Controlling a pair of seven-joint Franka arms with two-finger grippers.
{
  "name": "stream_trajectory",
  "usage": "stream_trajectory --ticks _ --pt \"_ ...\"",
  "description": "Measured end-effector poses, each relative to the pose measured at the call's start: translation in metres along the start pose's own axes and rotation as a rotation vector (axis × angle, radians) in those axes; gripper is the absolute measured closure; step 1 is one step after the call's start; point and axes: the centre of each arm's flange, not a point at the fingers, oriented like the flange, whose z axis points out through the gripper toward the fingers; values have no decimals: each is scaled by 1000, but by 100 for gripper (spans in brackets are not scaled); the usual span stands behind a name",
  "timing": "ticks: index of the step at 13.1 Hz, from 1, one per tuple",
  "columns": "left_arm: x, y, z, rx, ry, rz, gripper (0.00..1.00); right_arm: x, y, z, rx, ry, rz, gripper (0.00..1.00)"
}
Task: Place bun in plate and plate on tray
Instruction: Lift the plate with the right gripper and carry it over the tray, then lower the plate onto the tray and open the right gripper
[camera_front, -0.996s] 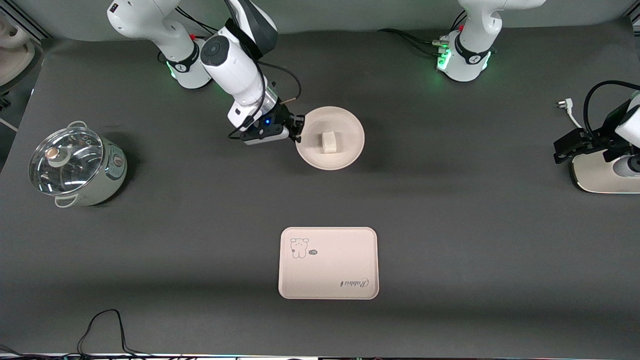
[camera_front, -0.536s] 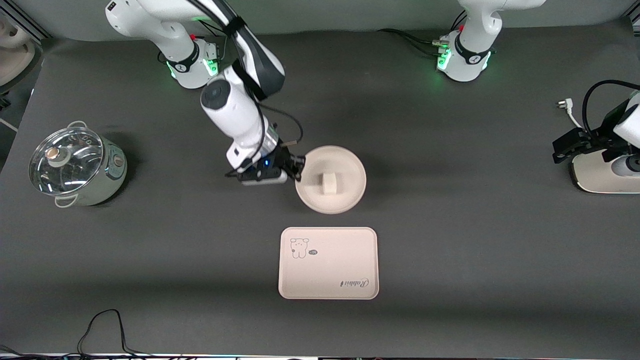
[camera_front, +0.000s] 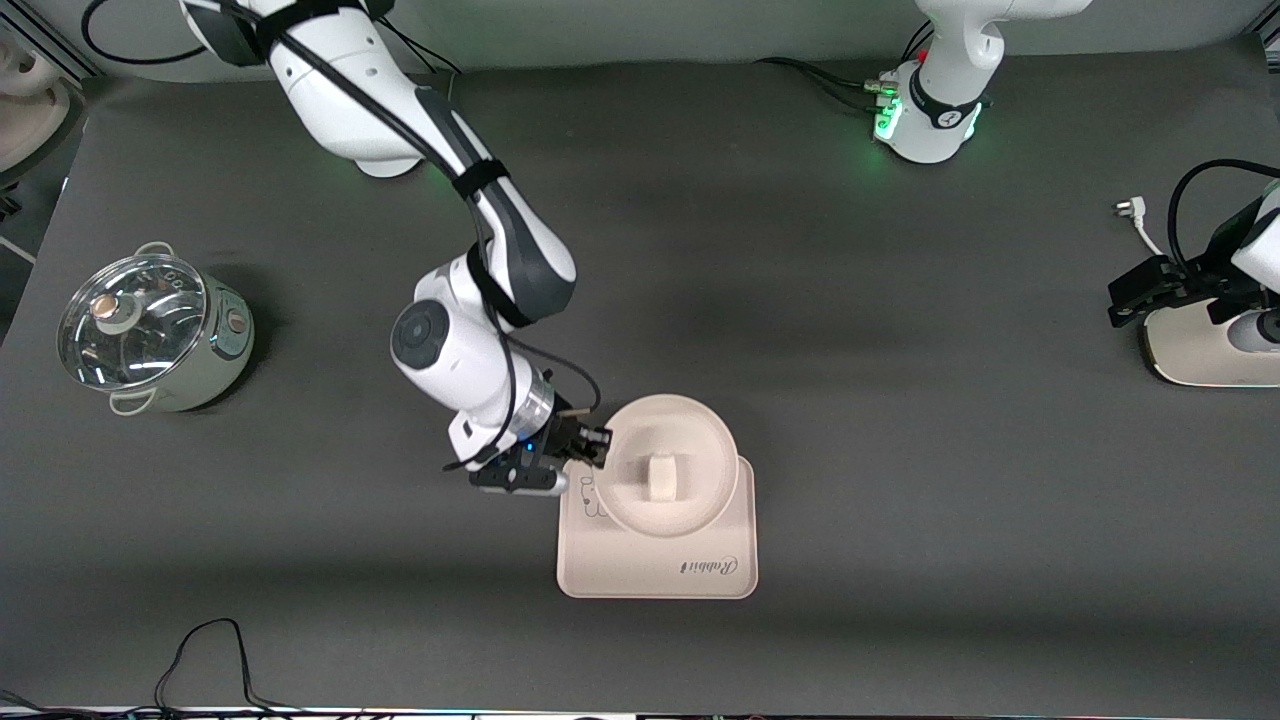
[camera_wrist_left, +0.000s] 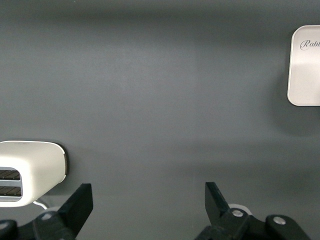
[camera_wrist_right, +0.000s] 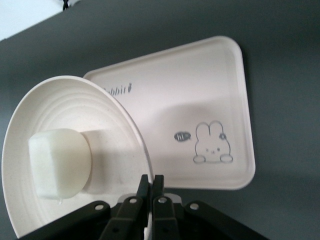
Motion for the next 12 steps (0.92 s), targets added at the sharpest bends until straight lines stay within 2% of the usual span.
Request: stream_trajectory --ticks 3,5,7,12 --pt "0 -1 0 0 0 -1 0 17 0 19 3 13 -3 96" --pt "0 0 0 0 0 -1 0 20 10 43 -12 6 2 96" --pt "0 -1 0 0 0 -1 0 24 25 67 -22 22 14 96" --pt "0 -2 0 0 0 -4 0 16 52 122 -39 55 25 96"
